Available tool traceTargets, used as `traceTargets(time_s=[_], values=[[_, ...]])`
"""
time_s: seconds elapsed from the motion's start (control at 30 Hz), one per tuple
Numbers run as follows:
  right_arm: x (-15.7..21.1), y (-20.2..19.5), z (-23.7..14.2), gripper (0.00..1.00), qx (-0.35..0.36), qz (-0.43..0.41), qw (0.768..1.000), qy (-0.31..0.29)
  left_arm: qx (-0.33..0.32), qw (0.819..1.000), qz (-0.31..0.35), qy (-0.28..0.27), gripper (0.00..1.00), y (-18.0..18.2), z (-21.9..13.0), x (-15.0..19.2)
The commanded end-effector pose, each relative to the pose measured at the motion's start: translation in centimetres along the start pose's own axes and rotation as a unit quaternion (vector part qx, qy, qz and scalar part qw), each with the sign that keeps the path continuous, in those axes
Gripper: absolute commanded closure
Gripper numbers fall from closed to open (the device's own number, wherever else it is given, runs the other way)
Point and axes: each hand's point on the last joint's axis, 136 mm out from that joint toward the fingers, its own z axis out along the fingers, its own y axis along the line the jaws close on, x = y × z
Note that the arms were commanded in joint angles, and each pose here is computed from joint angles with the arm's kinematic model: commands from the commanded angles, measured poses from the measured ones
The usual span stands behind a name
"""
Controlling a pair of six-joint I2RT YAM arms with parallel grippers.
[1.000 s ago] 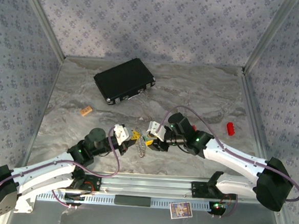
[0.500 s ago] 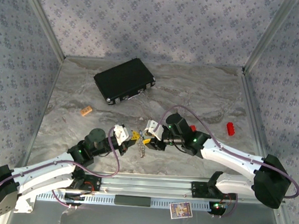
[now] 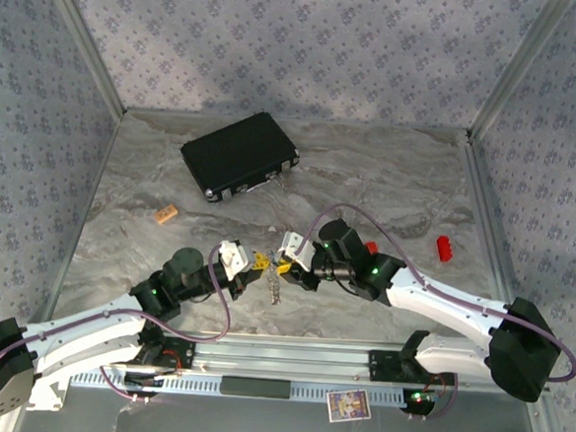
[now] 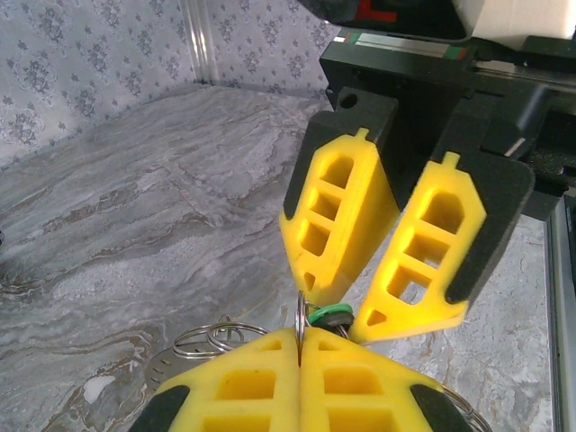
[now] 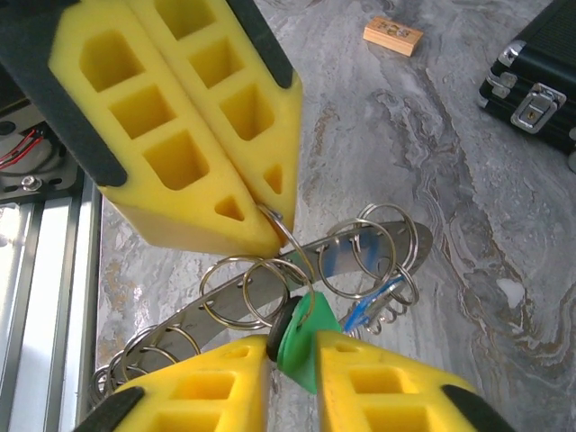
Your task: Put the keys on the keyring
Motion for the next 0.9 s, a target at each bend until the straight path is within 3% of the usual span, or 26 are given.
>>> traceTargets(time_s=[0.0, 0.27, 0.87], values=[[0.3, -0.2, 0.0, 0.84, 0.006, -0.003, 1.000, 0.010, 0.001, 0.999, 0.002, -0.040, 1.00, -0.1, -0.2, -2.1], [0.8, -0.3, 0.1, 0.95, 0.003, -0.008, 1.000, 0.024, 0.010, 0.999, 0.007, -0.047, 1.00, -0.4, -0.3, -2.3], [0.5, 2.4, 0.7, 0.96, -0.106, 0.000, 0.994, 0.030, 0.017, 0.998, 0.041, -0.033, 1.00, -0.7, 0.1, -2.2]])
